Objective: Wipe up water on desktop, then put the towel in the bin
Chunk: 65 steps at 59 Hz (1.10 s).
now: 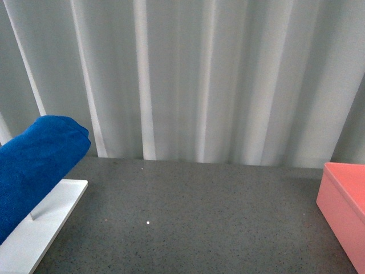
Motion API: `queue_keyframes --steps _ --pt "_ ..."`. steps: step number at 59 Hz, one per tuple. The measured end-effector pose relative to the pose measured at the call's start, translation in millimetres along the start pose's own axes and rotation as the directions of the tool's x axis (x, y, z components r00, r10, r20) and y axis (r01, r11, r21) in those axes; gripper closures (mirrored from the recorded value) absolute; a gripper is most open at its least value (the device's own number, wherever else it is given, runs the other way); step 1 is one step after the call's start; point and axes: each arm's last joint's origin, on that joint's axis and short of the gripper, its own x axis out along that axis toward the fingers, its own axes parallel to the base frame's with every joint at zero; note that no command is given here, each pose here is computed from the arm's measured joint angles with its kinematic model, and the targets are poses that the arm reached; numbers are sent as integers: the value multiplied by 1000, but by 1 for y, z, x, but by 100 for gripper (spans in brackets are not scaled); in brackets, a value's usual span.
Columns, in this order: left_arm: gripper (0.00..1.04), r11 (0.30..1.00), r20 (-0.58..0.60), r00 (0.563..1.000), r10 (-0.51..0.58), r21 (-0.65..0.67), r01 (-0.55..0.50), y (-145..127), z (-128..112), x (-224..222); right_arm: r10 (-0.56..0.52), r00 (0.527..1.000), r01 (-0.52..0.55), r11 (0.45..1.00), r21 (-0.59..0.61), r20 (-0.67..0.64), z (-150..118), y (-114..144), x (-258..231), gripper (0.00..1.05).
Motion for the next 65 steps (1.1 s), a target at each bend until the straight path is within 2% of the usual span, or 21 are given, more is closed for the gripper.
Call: queue_keyframes --steps 65 --pt "7 1000 0 1000 0 0 0 0 0 0 0 1000 0 1000 0 0 0 0 0 7"
